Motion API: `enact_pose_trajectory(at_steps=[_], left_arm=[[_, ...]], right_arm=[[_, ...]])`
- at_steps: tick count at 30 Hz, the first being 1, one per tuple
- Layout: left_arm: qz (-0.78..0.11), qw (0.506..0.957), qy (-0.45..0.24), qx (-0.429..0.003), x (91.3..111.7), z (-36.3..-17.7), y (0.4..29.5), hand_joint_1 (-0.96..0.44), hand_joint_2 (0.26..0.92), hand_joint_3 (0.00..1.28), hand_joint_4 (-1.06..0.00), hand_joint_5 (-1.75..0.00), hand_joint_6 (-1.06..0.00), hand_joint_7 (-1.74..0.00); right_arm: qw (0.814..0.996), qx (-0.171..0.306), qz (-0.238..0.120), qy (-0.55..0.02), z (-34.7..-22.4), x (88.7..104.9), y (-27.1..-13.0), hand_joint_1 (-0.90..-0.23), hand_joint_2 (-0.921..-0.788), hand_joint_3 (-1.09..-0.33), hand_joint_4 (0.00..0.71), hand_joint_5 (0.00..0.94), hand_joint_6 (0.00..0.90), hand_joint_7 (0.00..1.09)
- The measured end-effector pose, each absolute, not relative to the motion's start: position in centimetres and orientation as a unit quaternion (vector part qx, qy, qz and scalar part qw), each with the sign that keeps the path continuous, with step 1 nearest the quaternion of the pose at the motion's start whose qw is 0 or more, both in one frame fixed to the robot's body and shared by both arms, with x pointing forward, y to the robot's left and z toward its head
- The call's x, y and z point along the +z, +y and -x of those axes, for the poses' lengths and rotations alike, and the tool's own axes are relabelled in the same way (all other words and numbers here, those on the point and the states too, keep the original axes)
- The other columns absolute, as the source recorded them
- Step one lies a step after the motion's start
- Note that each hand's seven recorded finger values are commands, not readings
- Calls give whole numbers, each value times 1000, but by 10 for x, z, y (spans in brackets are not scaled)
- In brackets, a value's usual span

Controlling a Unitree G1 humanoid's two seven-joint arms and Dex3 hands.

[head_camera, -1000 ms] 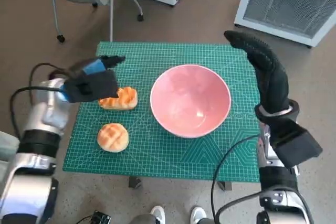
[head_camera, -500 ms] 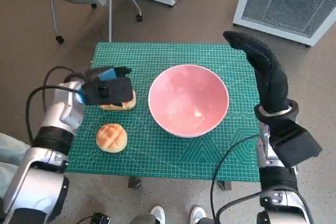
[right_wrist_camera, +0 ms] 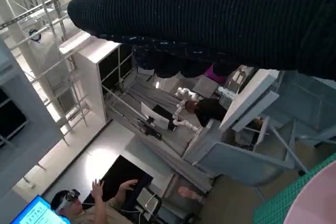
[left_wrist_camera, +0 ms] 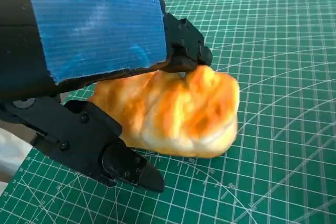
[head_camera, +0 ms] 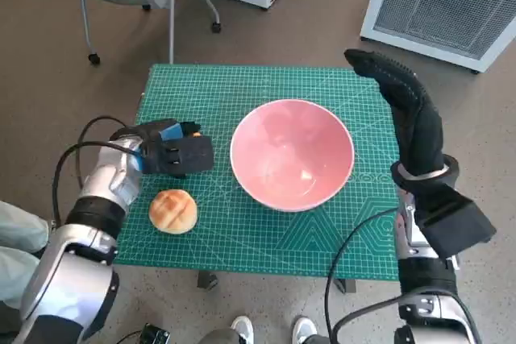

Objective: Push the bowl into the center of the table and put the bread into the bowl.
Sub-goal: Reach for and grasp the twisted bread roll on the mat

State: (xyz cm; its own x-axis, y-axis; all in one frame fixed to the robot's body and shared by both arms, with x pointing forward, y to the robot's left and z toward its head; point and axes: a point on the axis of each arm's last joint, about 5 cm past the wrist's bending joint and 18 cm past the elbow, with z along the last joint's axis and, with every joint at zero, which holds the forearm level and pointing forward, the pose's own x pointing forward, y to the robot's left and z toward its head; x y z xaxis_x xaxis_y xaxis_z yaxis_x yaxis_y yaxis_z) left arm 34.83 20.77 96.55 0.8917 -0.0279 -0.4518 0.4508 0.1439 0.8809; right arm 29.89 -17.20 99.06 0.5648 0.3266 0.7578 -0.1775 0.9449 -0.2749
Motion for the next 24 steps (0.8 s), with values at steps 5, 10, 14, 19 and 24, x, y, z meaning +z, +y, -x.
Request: enact_pose_trajectory(at_steps=[5, 10, 14, 19, 24], left_arm=[[-638, 737, 165, -152, 962, -348, 207, 91, 782, 34, -372, -73, -432, -48], [-646, 735, 153, -143, 960, -347, 205, 181, 835, 51, -645, -531, -620, -127], [-657, 729, 134, -136, 959, -347, 205, 258, 903, 70, -681, -1084, -594, -631], [-667, 725, 107, -134, 959, -347, 205, 36, 903, 69, -733, -1169, -641, -1018], [-669, 726, 76, -144, 965, -347, 209, 8, 891, 63, -753, -1107, -693, -1087]], right_arm=[[881, 143, 84, -444, -299, 991, -172, -784, -921, -817, 121, 0, -1, 430], [882, 140, 78, -443, -298, 990, -173, -782, -921, -816, 121, 0, -1, 431], [882, 139, 76, -443, -298, 990, -173, -781, -921, -816, 121, 1, -1, 431], [882, 139, 74, -444, -298, 990, -173, -780, -921, -816, 122, 1, -1, 431], [882, 139, 74, -444, -297, 989, -173, -780, -921, -817, 124, 2, -1, 432]])
